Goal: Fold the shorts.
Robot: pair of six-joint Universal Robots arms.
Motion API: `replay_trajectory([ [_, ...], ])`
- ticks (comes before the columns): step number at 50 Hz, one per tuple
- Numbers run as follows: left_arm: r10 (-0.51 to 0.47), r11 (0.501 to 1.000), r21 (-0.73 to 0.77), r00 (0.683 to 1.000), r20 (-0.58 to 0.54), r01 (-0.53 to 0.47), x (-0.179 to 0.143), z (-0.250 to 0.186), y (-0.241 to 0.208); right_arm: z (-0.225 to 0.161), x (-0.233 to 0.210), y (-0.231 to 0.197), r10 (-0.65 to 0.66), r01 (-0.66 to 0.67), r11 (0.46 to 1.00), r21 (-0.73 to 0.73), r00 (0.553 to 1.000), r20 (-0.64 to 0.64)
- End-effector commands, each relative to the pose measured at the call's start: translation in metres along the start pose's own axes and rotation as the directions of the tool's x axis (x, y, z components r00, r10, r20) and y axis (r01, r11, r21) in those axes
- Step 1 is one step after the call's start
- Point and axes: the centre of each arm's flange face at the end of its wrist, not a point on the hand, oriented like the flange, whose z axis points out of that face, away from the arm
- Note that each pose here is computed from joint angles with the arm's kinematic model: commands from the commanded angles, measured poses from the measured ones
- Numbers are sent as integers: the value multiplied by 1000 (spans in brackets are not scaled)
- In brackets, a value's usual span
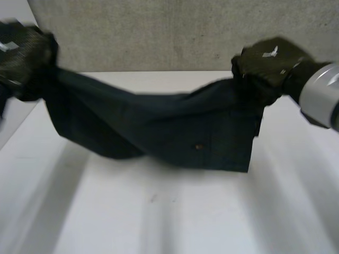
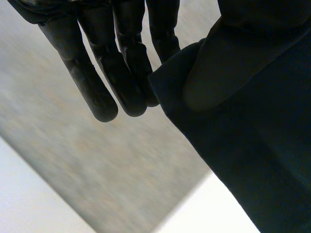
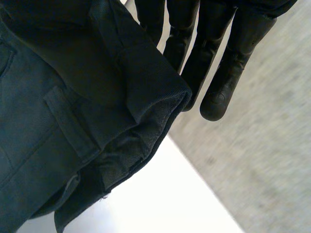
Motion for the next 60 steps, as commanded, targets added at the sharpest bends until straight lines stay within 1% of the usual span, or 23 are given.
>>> replay_trajectory([
  [1, -66, 961, -277, 983, -170, 17, 60, 32, 82, 42, -19, 60, -22, 36, 979, -202, 997, 72],
  [5, -50, 919, -393, 988, -147, -12, 78, 55, 123, 66, -25, 90, -16, 35, 957, -286, 998, 68],
  [9, -13, 922, -386, 996, -83, -20, 80, 91, 132, 93, -27, 104, -18, 27, 966, -259, 999, 37],
  [14, 3, 983, -181, 1000, 28, 2, 58, 136, 78, 121, -6, 75, -48, 44, 998, -35, 993, -106],
  [15, -3, 996, -90, 997, 74, 10, 47, 149, 53, 128, 6, 55, -48, 61, 996, 68, 984, -169],
  [17, -19, 1000, 27, 991, 136, 16, 30, 162, 20, 132, 20, 32, -47, 91, 980, 179, 971, -236],
  [18, -31, 996, 84, 985, 170, 17, 22, 167, 4, 133, 27, 21, -43, 108, 967, 232, 963, -268],
  [20, -76, 970, 243, 960, 268, 9, 0, 174, -41, 129, 47, -19, -14, 168, 904, 392, 930, -367],
  [21, -103, 953, 304, 944, 314, 3, -11, 175, -58, 124, 54, -35, 6, 193, 869, 455, 917, -399],
  [22, -146, 927, 375, 915, 375, -6, -24, 174, -78, 116, 66, -58, 43, 237, 807, 541, 890, -454],
  [25, -215, 878, 478, 874, 435, -22, -41, 163, -110, 101, 78, -84, 104, 277, 731, 623, 857, -504],
  [26, -222, 871, 490, 872, 436, -23, -42, 160, -114, 99, 79, -86, 110, 276, 731, 624, 855, -507],
  [28, -229, 867, 499, 874, 430, -19, -41, 154, -119, 98, 79, -85, 110, 268, 742, 615, 856, -506],
  [32, -191, 912, 411, 897, 399, 12, -27, 146, -94, 101, 70, -69, 81, 201, 817, 541, 888, -453],
  [33, -175, 933, 359, 907, 383, 28, -21, 142, -76, 104, 65, -58, 64, 173, 851, 496, 903, -424],
  [36, -153, 960, 275, 923, 353, 54, -9, 136, -47, 112, 53, -37, 35, 128, 896, 425, 934, -355],
  [37, -138, 976, 206, 936, 324, 72, 2, 132, -23, 119, 43, -21, 21, 102, 919, 382, 952, -304],
  [43, -91, 994, -49, 976, 200, 103, 45, 107, 64, 138, 4, 46, 0, 27, 979, 202, 991, -132],
  [44, -85, 991, -91, 979, 183, 103, 51, 103, 79, 143, -8, 70, 1, 12, 991, 137, 995, -97],
  [48, -64, 944, -320, 996, 67, 83, 94, 77, 154, 145, -41, 122, -14, 14, 1000, -17, 1000, -7],
  [51, -50, 919, -389, 998, 34, 59, 104, 65, 175, 140, -52, 141, -25, 27, 996, -82, 999, 29],
  [57, -49, 914, -402, 999, 24, 54, 101, 54, 168, 121, -57, 154, 43, -33, 986, -163, 997, 59],
  [60, -54, 920, -385, 998, 40, 65, 91, 46, 157, 106, -41, 153, 108, -100, 977, -189, 994, 33],
])
